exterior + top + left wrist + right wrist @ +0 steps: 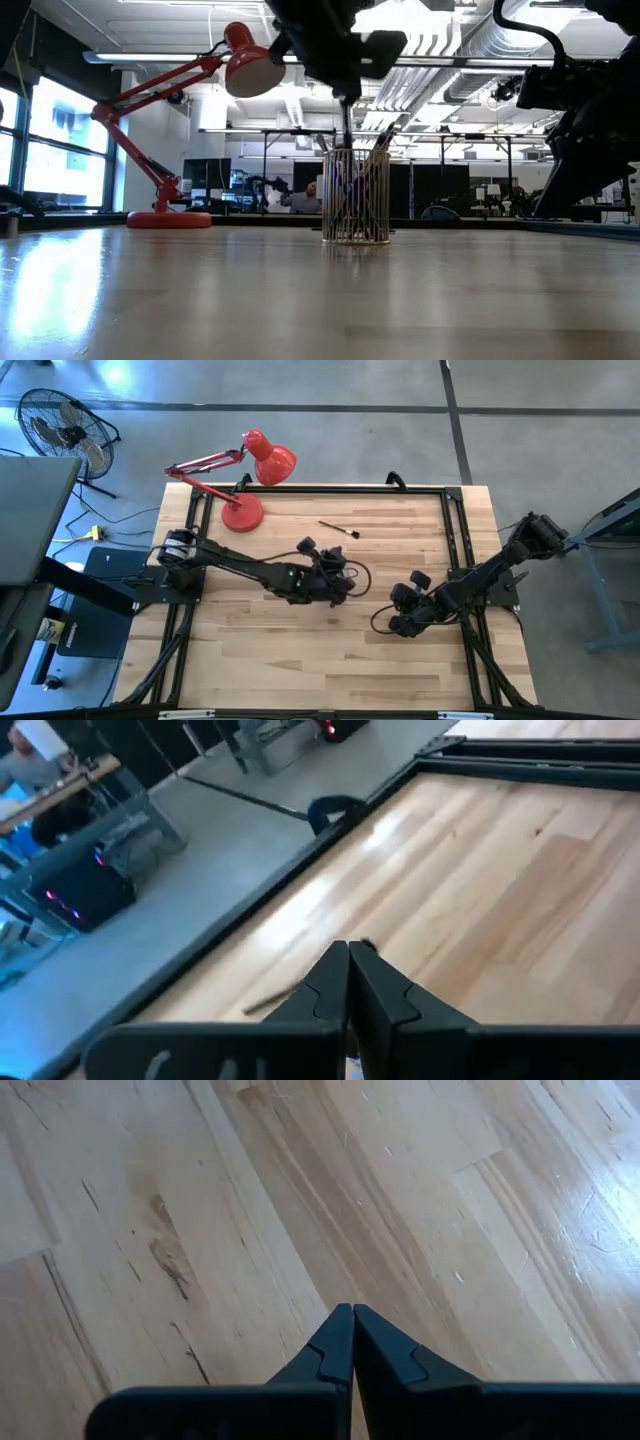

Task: Put items in baskets/containers
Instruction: Put the powder brush into the wire organizer, then put the brow brush into the wire organizer, then return to Home Position

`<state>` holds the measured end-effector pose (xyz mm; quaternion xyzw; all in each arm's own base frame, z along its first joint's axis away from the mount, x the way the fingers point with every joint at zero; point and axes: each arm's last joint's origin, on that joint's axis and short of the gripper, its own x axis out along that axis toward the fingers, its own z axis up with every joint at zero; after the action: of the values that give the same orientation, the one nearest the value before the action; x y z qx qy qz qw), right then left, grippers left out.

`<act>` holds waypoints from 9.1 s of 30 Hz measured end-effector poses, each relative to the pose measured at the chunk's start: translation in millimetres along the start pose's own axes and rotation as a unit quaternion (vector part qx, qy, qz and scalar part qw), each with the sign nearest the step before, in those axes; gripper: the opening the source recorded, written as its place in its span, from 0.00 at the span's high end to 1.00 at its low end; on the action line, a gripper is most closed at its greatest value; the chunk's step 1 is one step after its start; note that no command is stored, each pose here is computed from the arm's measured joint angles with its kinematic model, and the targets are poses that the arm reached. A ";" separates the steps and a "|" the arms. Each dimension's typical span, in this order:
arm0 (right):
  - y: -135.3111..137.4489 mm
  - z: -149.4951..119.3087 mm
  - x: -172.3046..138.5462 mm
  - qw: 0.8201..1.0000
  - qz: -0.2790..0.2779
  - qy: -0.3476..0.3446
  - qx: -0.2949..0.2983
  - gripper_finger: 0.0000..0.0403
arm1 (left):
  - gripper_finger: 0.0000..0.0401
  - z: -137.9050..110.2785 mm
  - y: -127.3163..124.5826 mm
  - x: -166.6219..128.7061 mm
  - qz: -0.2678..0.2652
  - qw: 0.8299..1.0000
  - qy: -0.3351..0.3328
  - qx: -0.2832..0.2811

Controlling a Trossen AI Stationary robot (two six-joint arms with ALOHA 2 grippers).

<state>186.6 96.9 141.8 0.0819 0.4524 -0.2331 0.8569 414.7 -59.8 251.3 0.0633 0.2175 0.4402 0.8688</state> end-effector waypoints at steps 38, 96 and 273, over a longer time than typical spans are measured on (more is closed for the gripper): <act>1.9 1.5 -0.1 1.000 0.009 -0.006 0.003 0.99 | 0.75 48.5 26.5 -51.8 -0.194 0.967 0.151 0.067; -168.0 130.0 73.8 0.969 0.004 -0.154 0.195 0.67 | 1.00 -135.4 111.8 -78.0 -0.350 0.936 0.046 -0.014; 20.9 244.8 -83.4 0.963 0.055 0.158 -0.211 0.97 | 1.00 -133.2 108.0 -81.7 -0.418 0.906 0.062 -0.034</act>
<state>336.8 56.3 349.4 -0.0398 0.6159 -0.0687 0.7838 235.0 -70.2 190.6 -0.0901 0.2623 0.0465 0.9597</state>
